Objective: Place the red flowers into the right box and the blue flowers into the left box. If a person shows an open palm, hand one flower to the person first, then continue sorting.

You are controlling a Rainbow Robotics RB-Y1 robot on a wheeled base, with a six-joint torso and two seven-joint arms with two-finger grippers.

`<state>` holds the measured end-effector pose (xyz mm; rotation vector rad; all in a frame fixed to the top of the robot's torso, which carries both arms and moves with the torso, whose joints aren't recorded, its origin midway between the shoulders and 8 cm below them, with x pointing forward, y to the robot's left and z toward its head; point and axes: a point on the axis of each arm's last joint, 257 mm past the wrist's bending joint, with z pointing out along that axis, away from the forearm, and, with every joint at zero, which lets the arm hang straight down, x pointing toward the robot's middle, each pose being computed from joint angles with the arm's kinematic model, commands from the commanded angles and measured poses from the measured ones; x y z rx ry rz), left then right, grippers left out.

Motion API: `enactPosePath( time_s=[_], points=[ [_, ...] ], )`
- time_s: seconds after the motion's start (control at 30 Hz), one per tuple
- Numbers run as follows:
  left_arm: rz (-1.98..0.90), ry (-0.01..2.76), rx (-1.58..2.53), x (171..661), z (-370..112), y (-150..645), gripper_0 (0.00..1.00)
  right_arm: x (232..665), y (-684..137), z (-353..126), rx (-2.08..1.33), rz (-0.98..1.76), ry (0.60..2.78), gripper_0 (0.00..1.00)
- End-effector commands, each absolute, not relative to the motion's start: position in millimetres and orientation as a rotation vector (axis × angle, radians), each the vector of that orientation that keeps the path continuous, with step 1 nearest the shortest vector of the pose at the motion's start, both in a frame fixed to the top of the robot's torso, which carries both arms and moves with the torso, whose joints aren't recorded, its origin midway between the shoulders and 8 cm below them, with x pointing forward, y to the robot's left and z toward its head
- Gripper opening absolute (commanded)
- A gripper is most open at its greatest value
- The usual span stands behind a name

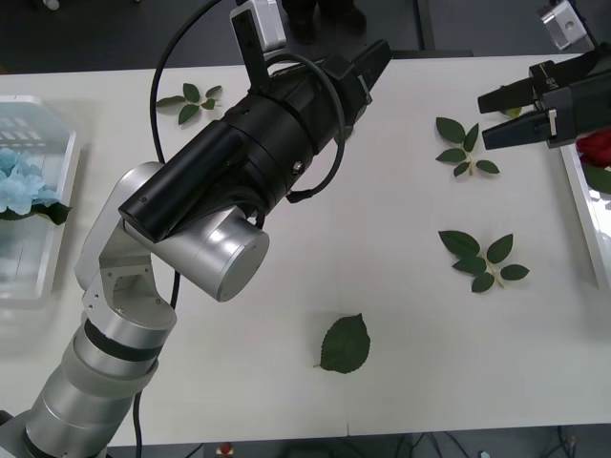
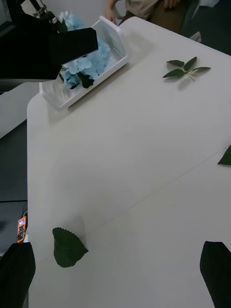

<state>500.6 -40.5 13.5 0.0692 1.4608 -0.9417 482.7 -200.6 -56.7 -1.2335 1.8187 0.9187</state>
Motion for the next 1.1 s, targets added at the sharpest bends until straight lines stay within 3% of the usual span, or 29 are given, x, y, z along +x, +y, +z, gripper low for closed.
enactPosePath(
  time_s=[0.03, 1.1],
  points=[
    [-1.027, 1.403, 0.064, 486, 43, -55, 1.0, 477, -211, -44, -1.261, 0.882, 1.793, 1.0],
    [-1.027, 1.403, 0.064, 486, 43, -55, 1.0, 487, -231, -61, -1.255, 0.778, 1.851, 1.0]
  ],
)
